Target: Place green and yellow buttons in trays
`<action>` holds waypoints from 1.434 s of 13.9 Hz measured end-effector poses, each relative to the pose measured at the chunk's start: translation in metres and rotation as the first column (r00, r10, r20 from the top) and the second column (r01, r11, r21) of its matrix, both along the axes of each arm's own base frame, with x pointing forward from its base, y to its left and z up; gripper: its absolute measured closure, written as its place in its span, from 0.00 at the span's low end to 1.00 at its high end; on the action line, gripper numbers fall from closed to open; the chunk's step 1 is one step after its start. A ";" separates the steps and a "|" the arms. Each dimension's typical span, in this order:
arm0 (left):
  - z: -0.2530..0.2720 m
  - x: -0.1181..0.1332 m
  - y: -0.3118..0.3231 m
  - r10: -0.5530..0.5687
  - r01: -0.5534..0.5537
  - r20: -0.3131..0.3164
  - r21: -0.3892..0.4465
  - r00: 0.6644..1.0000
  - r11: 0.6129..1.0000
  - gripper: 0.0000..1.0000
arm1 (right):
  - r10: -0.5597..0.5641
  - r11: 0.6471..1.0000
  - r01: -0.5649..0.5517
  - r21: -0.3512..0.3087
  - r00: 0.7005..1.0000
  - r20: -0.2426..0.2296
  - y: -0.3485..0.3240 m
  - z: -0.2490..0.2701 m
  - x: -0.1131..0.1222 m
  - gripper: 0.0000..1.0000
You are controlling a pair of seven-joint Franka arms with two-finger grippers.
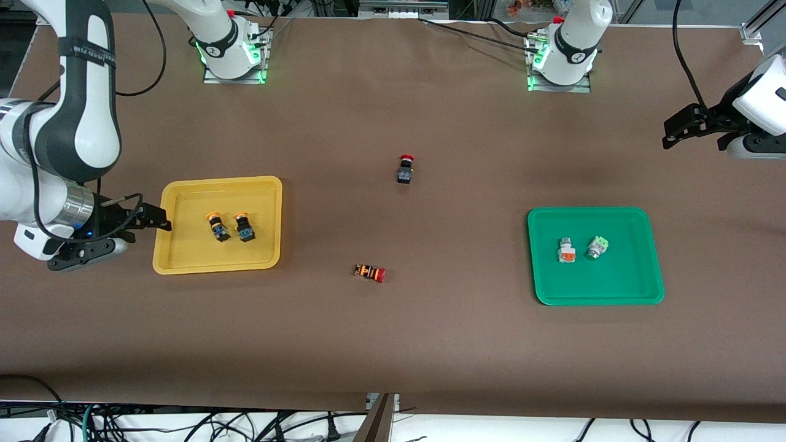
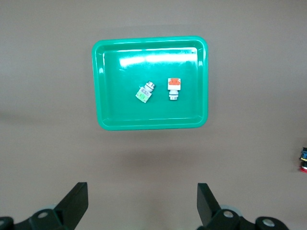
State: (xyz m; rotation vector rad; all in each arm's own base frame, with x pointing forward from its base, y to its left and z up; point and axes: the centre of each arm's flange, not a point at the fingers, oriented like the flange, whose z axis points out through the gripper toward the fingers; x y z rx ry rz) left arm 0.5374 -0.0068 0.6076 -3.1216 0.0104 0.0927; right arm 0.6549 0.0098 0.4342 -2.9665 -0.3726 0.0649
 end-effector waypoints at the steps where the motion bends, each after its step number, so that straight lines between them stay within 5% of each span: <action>1: 0.000 0.000 0.000 0.000 0.000 0.000 0.000 1.000 1.000 0.00 | -0.020 1.000 0.020 0.001 1.000 -0.011 0.008 0.014 0.001 0.08; 5: 0.000 0.000 0.000 0.000 0.000 0.000 0.000 1.000 1.000 0.00 | -0.071 0.996 0.070 -0.055 0.997 -0.019 0.024 0.045 0.004 0.08; 11: 0.000 0.000 0.000 0.000 0.000 0.000 0.000 1.000 1.000 0.00 | -0.098 0.985 0.089 -0.149 0.994 -0.052 0.052 0.018 0.010 0.08; 18: 0.000 0.000 0.000 0.001 -0.001 -0.002 0.000 1.000 1.000 0.00 | -0.084 0.942 0.085 -0.325 0.996 0.017 0.095 0.032 0.008 0.08; 20: 0.000 0.000 0.000 0.001 -0.001 -0.002 0.000 1.000 1.000 0.00 | -0.095 0.941 0.098 -0.323 0.995 0.028 0.102 0.039 0.005 0.08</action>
